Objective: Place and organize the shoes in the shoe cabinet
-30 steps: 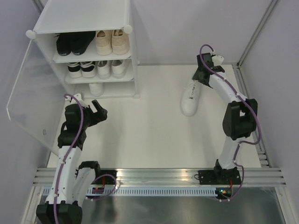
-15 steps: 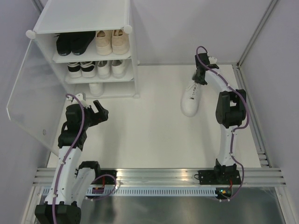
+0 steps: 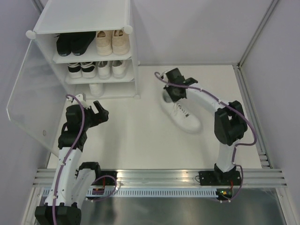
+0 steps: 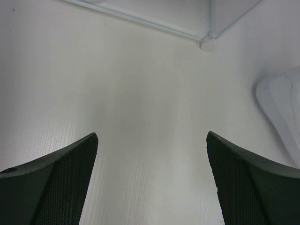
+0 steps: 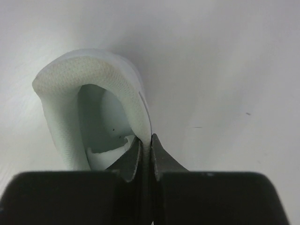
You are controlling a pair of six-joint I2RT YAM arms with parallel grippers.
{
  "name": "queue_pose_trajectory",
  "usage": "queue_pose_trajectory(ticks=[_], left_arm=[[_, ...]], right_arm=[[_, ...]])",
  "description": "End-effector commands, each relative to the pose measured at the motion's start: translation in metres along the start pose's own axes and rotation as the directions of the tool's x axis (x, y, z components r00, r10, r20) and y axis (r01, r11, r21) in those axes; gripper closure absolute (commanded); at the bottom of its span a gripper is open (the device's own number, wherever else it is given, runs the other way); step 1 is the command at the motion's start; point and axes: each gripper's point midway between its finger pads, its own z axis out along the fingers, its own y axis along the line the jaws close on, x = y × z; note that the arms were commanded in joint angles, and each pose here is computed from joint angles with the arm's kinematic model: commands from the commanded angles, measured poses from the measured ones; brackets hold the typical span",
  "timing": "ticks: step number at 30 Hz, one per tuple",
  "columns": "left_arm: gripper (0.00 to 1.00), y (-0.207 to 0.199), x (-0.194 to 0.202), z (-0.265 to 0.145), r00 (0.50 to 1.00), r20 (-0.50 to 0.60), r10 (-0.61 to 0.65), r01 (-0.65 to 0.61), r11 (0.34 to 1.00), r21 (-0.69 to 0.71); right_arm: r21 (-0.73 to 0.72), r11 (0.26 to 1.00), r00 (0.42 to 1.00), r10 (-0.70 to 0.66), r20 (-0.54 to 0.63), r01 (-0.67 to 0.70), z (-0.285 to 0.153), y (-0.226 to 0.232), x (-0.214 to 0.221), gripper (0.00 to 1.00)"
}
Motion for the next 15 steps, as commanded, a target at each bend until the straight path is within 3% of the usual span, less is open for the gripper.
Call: queue_pose_trajectory(ticks=[1,2,6,10,12,13,15], left_arm=[[0.02,0.001,-0.008,-0.003,0.999,0.028,0.035,-0.034,0.999,-0.009],[0.02,0.001,-0.008,-0.003,0.999,0.029,0.035,-0.034,0.999,-0.011],[0.02,0.003,-0.01,-0.005,0.999,0.041,0.032,-0.032,0.999,-0.019],[0.02,0.007,-0.013,-0.007,0.998,0.062,0.032,-0.029,0.999,-0.041],[0.02,0.008,-0.013,-0.008,0.997,0.069,0.031,-0.027,0.998,-0.049],[0.02,0.008,-0.014,-0.009,0.997,0.075,0.029,-0.026,0.998,-0.051],[0.02,0.009,-0.014,-0.009,0.997,0.075,0.029,-0.026,0.998,-0.051]], right_arm=[[-0.242,0.865,0.897,-0.414,0.153,0.44,-0.068,0.088,0.011,0.99],[-0.252,0.83,0.867,-0.468,0.17,0.498,-0.073,0.1,0.018,0.99],[-0.32,0.569,0.65,-0.705,0.283,0.757,-0.099,0.171,0.055,0.99],[-0.392,0.375,0.5,-0.814,0.294,0.84,-0.105,0.226,0.088,0.99],[-0.39,0.353,0.47,-0.844,0.259,0.85,-0.099,0.23,0.097,0.94],[-0.406,0.343,0.462,-0.853,0.242,0.847,-0.094,0.237,0.105,0.83],[-0.402,0.356,0.462,-0.863,0.207,0.844,-0.09,0.236,0.11,0.78]])
